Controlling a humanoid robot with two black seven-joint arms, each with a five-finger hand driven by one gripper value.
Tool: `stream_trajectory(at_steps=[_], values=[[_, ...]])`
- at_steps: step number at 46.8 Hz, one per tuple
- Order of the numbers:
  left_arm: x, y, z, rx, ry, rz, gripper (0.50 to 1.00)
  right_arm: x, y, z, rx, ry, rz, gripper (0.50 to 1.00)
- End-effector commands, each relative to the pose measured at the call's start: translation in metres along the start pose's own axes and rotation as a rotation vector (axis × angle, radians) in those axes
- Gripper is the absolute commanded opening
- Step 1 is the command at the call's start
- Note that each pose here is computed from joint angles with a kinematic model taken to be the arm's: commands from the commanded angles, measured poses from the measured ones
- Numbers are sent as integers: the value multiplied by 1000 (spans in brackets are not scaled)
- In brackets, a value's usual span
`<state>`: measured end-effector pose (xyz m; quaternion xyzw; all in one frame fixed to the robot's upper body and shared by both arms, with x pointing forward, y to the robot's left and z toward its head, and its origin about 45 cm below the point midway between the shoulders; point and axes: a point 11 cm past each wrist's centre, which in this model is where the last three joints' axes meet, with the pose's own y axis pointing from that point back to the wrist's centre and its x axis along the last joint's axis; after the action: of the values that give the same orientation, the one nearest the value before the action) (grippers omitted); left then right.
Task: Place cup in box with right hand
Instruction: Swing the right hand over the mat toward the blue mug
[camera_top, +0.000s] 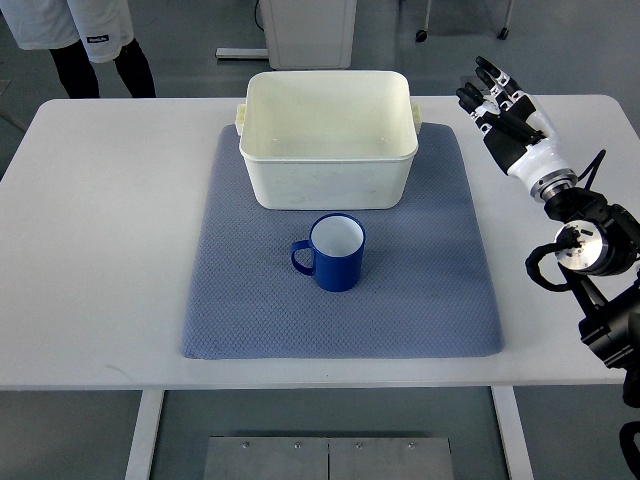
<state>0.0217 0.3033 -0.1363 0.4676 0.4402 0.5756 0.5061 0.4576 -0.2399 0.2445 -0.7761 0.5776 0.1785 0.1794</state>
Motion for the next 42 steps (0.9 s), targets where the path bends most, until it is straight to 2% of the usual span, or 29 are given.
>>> stream_trajectory(at_steps=[1, 13, 42], values=[[0, 0, 0, 0, 0, 0, 1000, -6, -1, -4, 9, 1, -17, 1000], [0, 0, 0, 0, 0, 0, 1000, -22, -9, -30, 48, 38, -75, 1000], [0, 0, 0, 0, 0, 0, 1000, -87, 4, -35, 40, 214, -335, 1000]])
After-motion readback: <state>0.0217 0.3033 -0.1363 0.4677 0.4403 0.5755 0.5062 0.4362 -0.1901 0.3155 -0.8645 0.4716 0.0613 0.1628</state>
